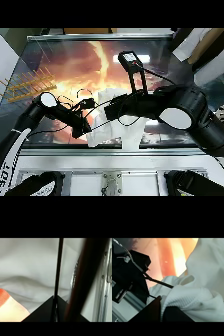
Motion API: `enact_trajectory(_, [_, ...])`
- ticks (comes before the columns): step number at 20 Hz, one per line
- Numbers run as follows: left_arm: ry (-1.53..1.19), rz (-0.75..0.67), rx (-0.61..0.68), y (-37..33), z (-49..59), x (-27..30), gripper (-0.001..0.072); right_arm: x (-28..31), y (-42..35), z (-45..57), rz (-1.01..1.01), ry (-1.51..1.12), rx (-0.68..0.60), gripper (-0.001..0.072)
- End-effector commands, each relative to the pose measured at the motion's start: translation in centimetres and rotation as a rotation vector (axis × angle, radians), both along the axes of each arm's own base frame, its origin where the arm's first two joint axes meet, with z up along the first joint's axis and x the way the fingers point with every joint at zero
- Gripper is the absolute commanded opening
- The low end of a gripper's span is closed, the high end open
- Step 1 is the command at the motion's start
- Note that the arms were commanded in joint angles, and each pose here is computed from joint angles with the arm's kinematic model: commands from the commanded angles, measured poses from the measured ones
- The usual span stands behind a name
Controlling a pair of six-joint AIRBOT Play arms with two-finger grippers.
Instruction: Fold the clothes and pants, and hang the long-sleeved shirts on hangers.
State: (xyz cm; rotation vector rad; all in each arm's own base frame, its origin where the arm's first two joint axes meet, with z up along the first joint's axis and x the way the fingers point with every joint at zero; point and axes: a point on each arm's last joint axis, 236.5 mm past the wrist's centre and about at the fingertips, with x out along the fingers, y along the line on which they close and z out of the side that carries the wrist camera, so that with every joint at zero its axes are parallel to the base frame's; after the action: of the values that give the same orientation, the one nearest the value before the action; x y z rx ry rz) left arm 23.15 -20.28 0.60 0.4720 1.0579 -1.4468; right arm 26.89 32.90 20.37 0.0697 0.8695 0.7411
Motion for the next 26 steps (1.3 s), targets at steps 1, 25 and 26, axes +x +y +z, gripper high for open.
enact_trajectory(1, [-0.001,0.0,-0.001,0.0,0.0,0.0,0.0012,0.2,1.4,0.7,0.015,-0.032,0.043,0.0016])
enact_trajectory(25, [0.012,-0.003,0.104,2.3,1.1,-2.1,0.0011,-1.1,-16.9,-3.7,-0.269,0.165,-0.396,0.0016])
enact_trajectory(26, [0.025,-0.019,0.106,2.3,1.2,-2.6,0.001,-0.9,-17.7,-4.4,-0.29,0.185,-0.408,0.0016])
